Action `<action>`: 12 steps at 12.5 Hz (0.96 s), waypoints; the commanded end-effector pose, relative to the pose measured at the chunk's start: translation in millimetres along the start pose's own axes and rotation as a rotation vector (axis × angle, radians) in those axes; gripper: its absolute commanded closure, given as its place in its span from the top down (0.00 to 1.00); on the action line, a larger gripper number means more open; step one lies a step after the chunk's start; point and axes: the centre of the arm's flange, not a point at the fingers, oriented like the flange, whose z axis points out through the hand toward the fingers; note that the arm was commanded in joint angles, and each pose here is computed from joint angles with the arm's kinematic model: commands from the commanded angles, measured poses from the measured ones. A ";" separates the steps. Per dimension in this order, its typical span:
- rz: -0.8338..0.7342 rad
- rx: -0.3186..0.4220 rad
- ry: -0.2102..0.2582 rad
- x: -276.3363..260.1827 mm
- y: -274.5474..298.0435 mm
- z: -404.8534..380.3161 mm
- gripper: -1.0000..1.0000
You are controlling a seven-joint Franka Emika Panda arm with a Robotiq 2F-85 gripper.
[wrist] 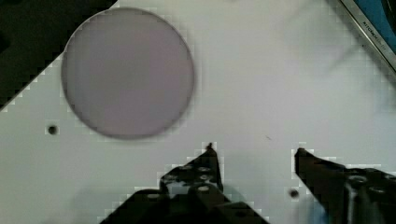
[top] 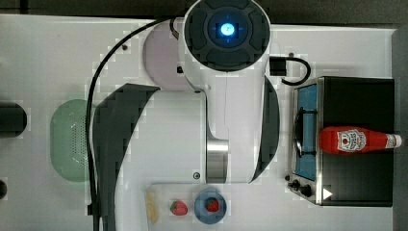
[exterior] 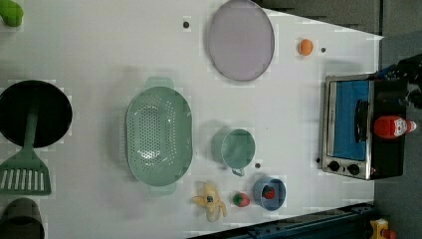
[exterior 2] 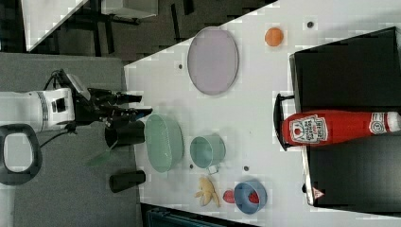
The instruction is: Pick Ketchup from oven and place it on table.
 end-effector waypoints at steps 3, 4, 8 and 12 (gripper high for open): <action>0.137 0.053 -0.002 -57.2 125.7 -70.9 1.00; 0.154 0.066 0.008 -49.7 131.3 -71.0 1.00; 0.287 0.131 0.050 2.3 177.6 -64.0 1.00; 0.446 0.135 0.030 54.6 241.3 -33.3 1.00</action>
